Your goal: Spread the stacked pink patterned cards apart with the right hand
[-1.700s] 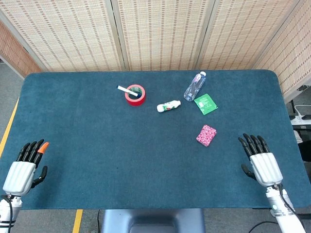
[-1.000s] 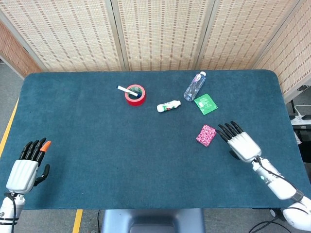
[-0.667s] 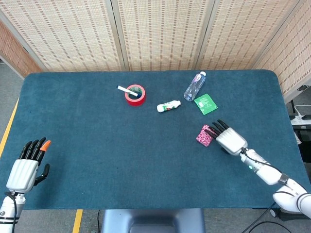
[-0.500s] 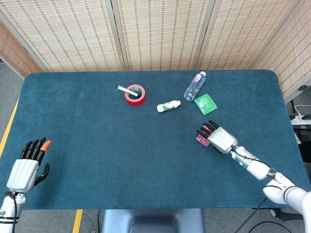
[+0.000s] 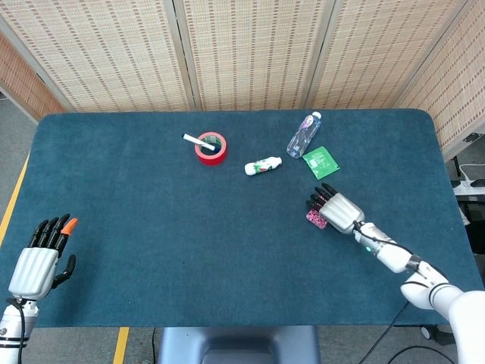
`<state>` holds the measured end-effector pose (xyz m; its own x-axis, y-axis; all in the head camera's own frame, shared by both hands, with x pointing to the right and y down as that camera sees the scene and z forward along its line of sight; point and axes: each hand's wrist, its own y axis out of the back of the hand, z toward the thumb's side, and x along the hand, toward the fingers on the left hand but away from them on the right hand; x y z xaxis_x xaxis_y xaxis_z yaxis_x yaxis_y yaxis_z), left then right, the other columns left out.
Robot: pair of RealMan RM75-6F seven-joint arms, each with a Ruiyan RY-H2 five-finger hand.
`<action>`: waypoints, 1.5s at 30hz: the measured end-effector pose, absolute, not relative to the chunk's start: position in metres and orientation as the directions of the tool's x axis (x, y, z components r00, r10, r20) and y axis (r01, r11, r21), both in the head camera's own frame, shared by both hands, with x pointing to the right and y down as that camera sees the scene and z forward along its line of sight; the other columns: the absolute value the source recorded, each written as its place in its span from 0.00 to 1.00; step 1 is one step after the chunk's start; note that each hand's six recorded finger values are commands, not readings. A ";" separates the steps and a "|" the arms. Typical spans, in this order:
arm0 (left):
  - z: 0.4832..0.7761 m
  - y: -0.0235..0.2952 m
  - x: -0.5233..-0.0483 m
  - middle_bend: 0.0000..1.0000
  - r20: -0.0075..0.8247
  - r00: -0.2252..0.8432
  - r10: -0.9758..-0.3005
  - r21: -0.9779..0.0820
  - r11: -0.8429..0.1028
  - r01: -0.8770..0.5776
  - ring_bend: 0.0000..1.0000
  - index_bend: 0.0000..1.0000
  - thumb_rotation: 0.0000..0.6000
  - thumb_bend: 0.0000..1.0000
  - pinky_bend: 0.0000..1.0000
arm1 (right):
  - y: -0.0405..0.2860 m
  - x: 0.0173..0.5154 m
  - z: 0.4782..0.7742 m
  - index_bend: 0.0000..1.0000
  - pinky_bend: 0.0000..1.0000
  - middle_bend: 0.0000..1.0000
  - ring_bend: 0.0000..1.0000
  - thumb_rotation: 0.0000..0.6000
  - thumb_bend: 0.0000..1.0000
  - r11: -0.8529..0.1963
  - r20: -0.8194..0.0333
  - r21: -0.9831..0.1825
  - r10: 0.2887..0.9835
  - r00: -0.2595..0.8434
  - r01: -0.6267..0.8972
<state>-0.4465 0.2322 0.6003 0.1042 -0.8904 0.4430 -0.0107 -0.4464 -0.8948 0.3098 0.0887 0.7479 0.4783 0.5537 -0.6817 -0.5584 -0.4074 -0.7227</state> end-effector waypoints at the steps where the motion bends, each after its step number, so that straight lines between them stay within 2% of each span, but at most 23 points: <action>1: 0.601 0.232 -0.446 0.00 0.444 0.105 -0.890 -0.894 -0.447 -0.010 0.00 0.00 1.00 0.53 0.07 | 0.088 0.309 0.748 0.15 0.00 0.13 0.00 1.00 0.24 -0.408 -0.680 -0.724 0.555 0.479 -0.556; 13: 0.600 0.232 -0.447 0.00 0.444 0.106 -0.890 -0.894 -0.447 -0.012 0.00 0.00 1.00 0.53 0.07 | 0.086 0.306 0.747 0.23 0.00 0.20 0.00 1.00 0.24 -0.391 -0.660 -0.742 0.569 0.490 -0.545; 29: 0.600 0.232 -0.446 0.00 0.445 0.107 -0.889 -0.894 -0.448 -0.012 0.00 0.00 1.00 0.52 0.07 | 0.085 0.306 0.746 0.28 0.00 0.24 0.00 1.00 0.24 -0.381 -0.655 -0.744 0.580 0.485 -0.549; 35: 0.600 0.232 -0.446 0.00 0.443 0.110 -0.889 -0.894 -0.447 -0.013 0.00 0.00 1.00 0.52 0.07 | 0.085 0.306 0.746 0.34 0.00 0.25 0.03 1.00 0.24 -0.377 -0.655 -0.743 0.582 0.483 -0.553; 40: 0.599 0.233 -0.445 0.00 0.443 0.113 -0.889 -0.894 -0.447 -0.013 0.00 0.00 1.00 0.53 0.07 | 0.086 0.305 0.745 0.35 0.00 0.25 0.04 1.00 0.24 -0.376 -0.653 -0.744 0.583 0.483 -0.552; 45: 0.599 0.233 -0.445 0.00 0.442 0.114 -0.890 -0.895 -0.446 -0.014 0.00 0.00 1.00 0.53 0.07 | 0.086 0.304 0.745 0.42 0.00 0.30 0.10 1.00 0.24 -0.373 -0.651 -0.745 0.584 0.484 -0.552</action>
